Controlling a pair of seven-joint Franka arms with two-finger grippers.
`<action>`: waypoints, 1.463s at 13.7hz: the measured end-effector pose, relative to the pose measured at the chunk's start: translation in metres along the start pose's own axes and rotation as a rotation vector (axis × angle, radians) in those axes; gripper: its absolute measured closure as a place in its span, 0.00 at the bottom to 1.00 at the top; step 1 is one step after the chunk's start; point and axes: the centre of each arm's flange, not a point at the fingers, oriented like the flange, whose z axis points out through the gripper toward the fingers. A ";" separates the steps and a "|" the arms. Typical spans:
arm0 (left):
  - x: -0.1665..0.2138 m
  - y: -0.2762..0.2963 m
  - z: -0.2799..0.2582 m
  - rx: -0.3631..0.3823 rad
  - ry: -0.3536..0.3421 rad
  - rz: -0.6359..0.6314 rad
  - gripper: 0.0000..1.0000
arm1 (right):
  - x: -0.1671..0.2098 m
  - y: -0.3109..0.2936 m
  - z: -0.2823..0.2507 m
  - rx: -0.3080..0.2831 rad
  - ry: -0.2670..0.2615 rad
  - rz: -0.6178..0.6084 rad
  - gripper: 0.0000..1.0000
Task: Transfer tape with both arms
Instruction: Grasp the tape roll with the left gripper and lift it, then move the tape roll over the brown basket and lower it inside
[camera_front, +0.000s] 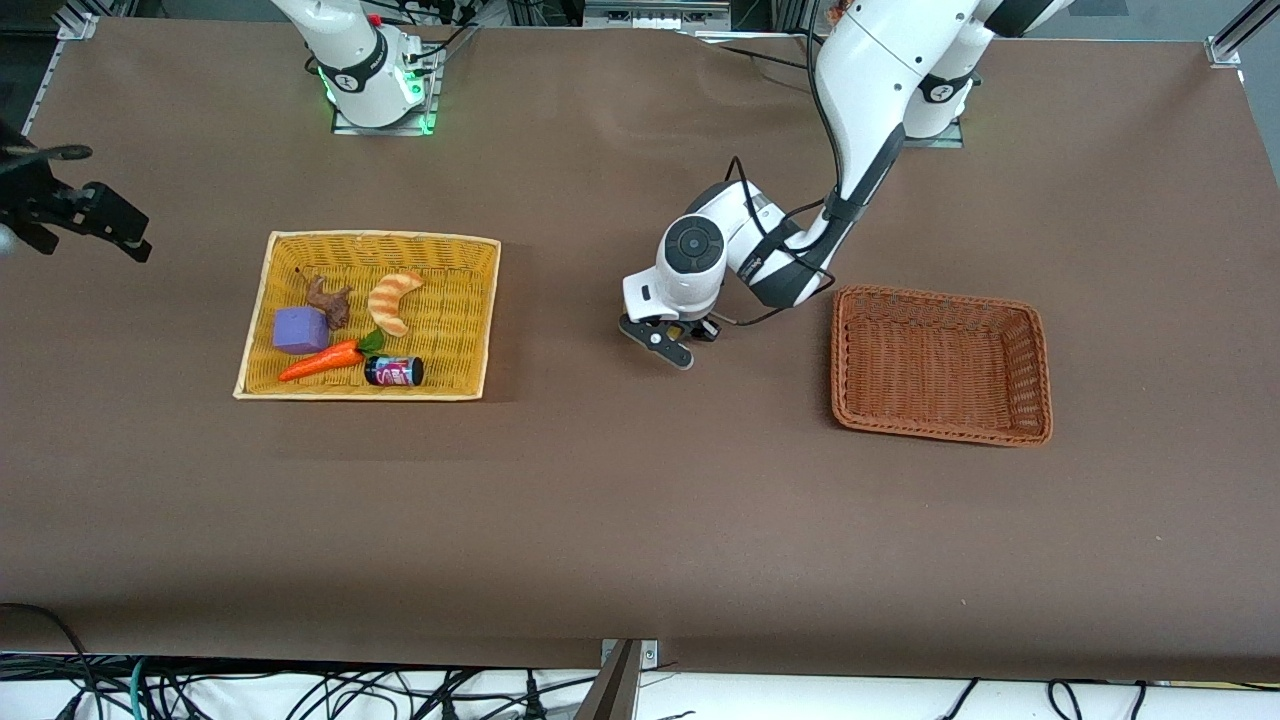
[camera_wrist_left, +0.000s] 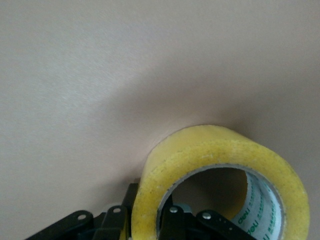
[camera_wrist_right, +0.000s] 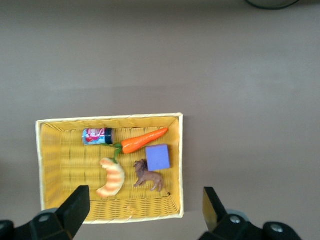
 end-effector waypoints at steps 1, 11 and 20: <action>0.001 -0.006 -0.007 0.006 -0.006 -0.007 0.78 | -0.002 0.004 -0.001 0.007 -0.006 0.010 0.00; -0.039 -0.214 -0.171 0.014 -0.172 0.317 0.78 | 0.005 0.029 0.022 0.030 -0.058 0.035 0.00; -0.113 -0.397 -0.119 -0.078 -0.210 0.747 0.78 | 0.009 0.023 0.027 0.031 -0.062 0.025 0.00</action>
